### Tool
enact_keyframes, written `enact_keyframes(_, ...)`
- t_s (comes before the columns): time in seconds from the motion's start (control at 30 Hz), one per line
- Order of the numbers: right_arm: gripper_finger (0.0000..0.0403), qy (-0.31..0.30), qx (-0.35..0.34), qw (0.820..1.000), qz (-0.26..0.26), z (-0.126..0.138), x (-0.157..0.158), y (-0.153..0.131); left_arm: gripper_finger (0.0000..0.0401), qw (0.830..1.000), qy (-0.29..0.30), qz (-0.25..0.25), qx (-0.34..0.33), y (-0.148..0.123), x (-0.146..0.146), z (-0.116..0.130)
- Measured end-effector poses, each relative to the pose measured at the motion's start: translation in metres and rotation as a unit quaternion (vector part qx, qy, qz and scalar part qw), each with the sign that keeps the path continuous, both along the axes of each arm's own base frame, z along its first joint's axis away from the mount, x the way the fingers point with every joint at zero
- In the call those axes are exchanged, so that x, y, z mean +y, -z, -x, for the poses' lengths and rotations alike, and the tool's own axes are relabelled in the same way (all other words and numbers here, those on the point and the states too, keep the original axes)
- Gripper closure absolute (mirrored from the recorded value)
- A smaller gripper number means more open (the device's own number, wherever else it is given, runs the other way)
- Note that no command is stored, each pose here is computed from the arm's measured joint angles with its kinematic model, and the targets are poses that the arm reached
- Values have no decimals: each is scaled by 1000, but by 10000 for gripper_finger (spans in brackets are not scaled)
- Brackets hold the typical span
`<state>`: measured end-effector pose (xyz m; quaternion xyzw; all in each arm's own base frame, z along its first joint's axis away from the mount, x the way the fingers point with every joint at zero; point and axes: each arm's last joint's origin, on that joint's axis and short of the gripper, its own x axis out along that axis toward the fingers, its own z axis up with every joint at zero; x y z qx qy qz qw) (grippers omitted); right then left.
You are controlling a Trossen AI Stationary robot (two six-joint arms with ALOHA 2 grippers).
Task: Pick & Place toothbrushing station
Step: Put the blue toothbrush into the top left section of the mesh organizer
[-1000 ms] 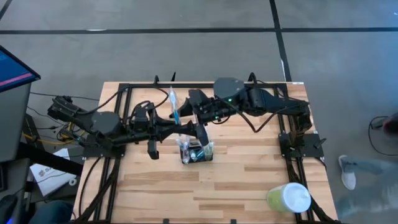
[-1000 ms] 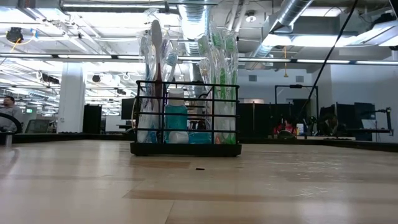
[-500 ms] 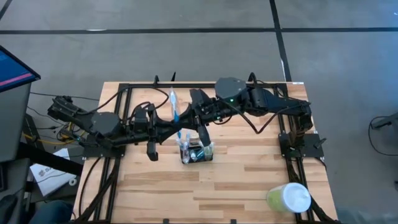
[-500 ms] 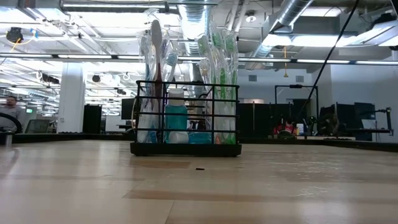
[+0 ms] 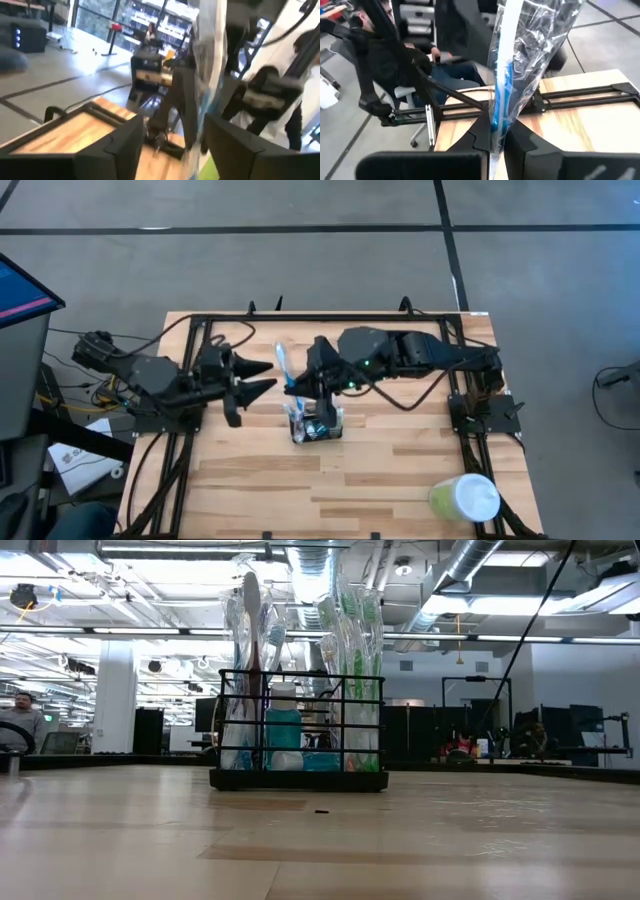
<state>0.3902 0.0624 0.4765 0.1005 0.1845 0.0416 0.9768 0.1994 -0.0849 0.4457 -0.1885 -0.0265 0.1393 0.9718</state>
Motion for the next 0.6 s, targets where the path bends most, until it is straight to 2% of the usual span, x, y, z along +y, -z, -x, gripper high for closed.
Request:
enact_keyframes(0.17, 387, 2, 17, 1000, 10, -1, 9, 6, 182, 999, 8, -8, -30, -8, 6, 0)
enact_keyframes(0.27, 387, 14, 25, 999, 14, 0, 9, 7, 185, 999, 29, -7, -45, -11, 7, -6)
enact_keyframes(0.6, 387, 37, 38, 998, 25, 1, 8, 10, 198, 998, 46, -1, -47, -1, 8, -34)
